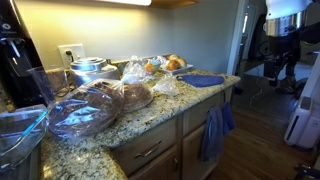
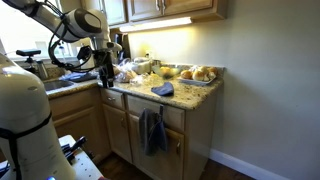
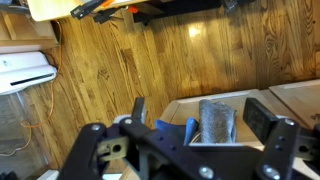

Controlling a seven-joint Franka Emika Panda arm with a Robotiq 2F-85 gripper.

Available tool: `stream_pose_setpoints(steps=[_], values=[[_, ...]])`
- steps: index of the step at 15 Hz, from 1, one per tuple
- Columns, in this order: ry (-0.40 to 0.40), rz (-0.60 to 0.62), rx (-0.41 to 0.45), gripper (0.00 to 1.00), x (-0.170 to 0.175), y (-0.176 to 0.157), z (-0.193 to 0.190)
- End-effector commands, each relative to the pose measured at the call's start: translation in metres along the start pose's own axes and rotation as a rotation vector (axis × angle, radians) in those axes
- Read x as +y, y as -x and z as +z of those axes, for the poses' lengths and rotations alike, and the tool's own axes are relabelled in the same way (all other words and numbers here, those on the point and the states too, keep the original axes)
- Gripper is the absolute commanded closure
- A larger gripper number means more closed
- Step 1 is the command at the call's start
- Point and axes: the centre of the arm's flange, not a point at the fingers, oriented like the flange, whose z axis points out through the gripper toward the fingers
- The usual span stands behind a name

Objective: Take the blue towel hanging to the drawer and put it on the counter

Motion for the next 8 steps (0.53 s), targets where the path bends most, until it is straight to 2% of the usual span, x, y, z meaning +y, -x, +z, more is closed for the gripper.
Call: stream_pose_setpoints(steps=[1,5,8], values=[[-0.039,0.024,0.028,0.0,0.007,-0.032,0.004],[-0.073,0.027,0.095,0.0,0.015,-0.072,0.018],[-0.085,-0.018,0.159,0.0,0.02,-0.097,0.036]])
